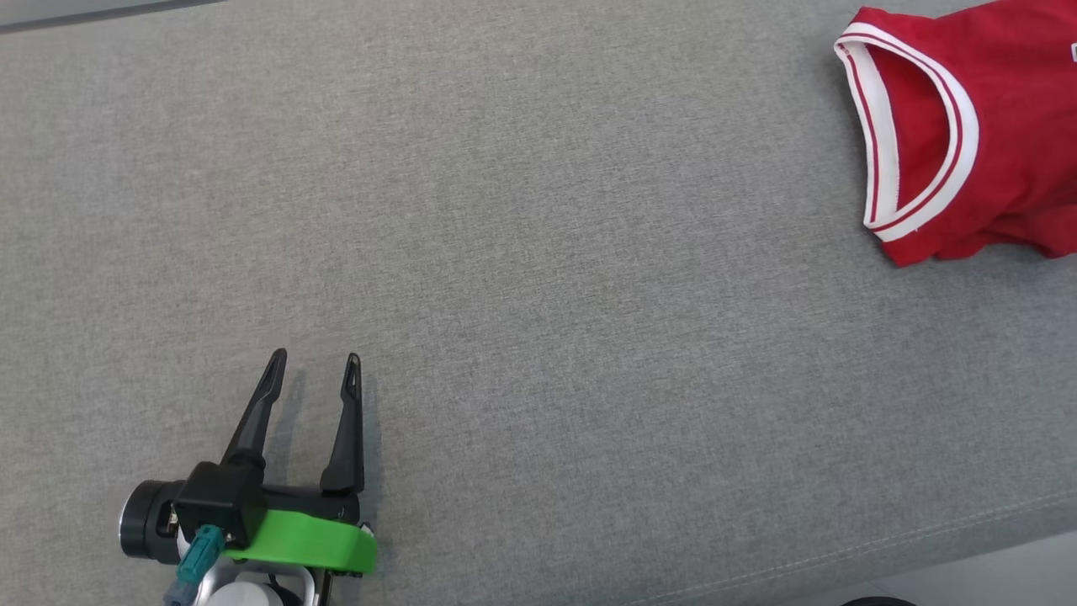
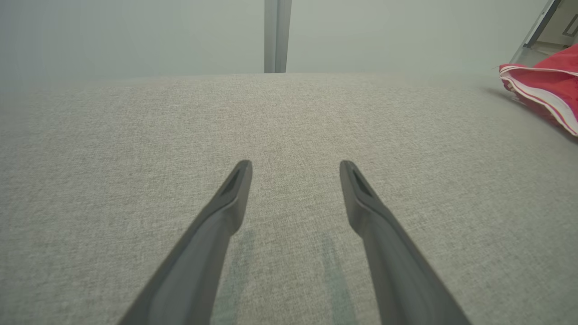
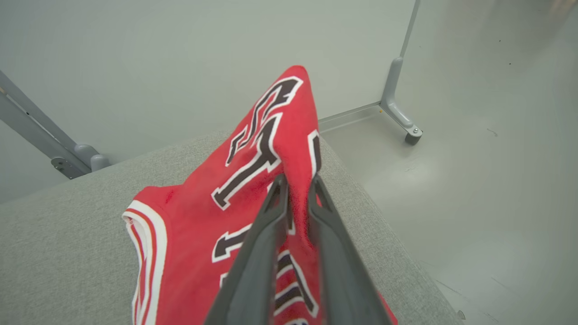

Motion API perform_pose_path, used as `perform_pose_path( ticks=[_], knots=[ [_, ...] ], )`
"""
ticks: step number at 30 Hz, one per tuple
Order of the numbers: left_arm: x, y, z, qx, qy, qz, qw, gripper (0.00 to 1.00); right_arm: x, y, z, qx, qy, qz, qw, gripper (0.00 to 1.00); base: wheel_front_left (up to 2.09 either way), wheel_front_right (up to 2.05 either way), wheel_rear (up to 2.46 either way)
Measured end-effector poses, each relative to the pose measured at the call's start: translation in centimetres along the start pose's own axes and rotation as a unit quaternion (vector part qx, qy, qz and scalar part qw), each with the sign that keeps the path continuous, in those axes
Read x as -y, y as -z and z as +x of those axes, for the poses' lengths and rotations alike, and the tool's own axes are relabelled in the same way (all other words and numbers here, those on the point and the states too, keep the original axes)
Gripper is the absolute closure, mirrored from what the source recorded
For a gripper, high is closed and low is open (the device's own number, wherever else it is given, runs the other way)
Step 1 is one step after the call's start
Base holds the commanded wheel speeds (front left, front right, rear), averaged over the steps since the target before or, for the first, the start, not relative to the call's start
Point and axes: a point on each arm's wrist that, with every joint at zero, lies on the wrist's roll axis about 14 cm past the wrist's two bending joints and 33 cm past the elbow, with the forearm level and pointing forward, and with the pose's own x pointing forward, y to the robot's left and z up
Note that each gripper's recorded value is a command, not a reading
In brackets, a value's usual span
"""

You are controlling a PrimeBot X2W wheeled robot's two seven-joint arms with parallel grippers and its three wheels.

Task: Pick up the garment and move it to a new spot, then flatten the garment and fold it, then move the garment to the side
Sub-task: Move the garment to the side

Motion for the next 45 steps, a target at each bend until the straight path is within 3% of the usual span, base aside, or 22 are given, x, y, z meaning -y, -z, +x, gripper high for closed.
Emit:
perform_pose_path(
  ticks=[1,2,9,16,23,31,38,45],
  knots=[
    [-0.3,0.0,-0.1,-0.001,-0.004,0.0,1.0,0.0,-0.2,-0.1,0.3,0.004,0.0,-0.004,1.0,0.36,0.0,0.0,0.0],
    [-0.5,0.1,-0.2,-0.002,-0.009,0.001,1.0,0.0,-0.6,-0.3,0.7,0.013,-0.002,-0.008,1.0,0.0,0.0,0.0,0.0],
    [-1.1,0.2,-0.4,-0.004,-0.019,0.001,1.0,0.0,-3.4,-1.1,1.4,0.059,-0.035,-0.048,0.996,0.0,0.0,0.0,0.0],
    [-1.1,-1.2,-0.5,0.017,-0.024,-0.004,1.0,0.0,-5.8,-4.3,-0.5,0.134,-0.086,-0.082,0.984,0.0,0.0,0.0,0.0],
    [-2.3,-3.4,-2.2,0.043,-0.062,-0.008,0.997,0.0,-8.0,-2.8,-5.9,0.164,-0.149,-0.083,0.972,0.0,0.0,0.0,0.0],
    [-5.0,-4.4,-5.8,0.055,-0.13,-0.007,0.99,0.0,-9.4,3.3,-11.7,0.162,-0.143,-0.038,0.976,0.0,0.0,0.0,0.0],
    [-6.0,-3.3,-8.8,0.04,-0.152,-0.02,0.987,0.0,-12.5,6.5,-15.7,0.155,-0.158,-0.058,0.973,0.0,0.0,0.0,0.0],
    [-6.5,-2.9,-11.0,0.039,-0.159,-0.027,0.986,0.0,-15.7,6.8,-18.0,0.167,-0.199,-0.08,0.962,0.0,0.0,0.0,0.0]
  ],
)
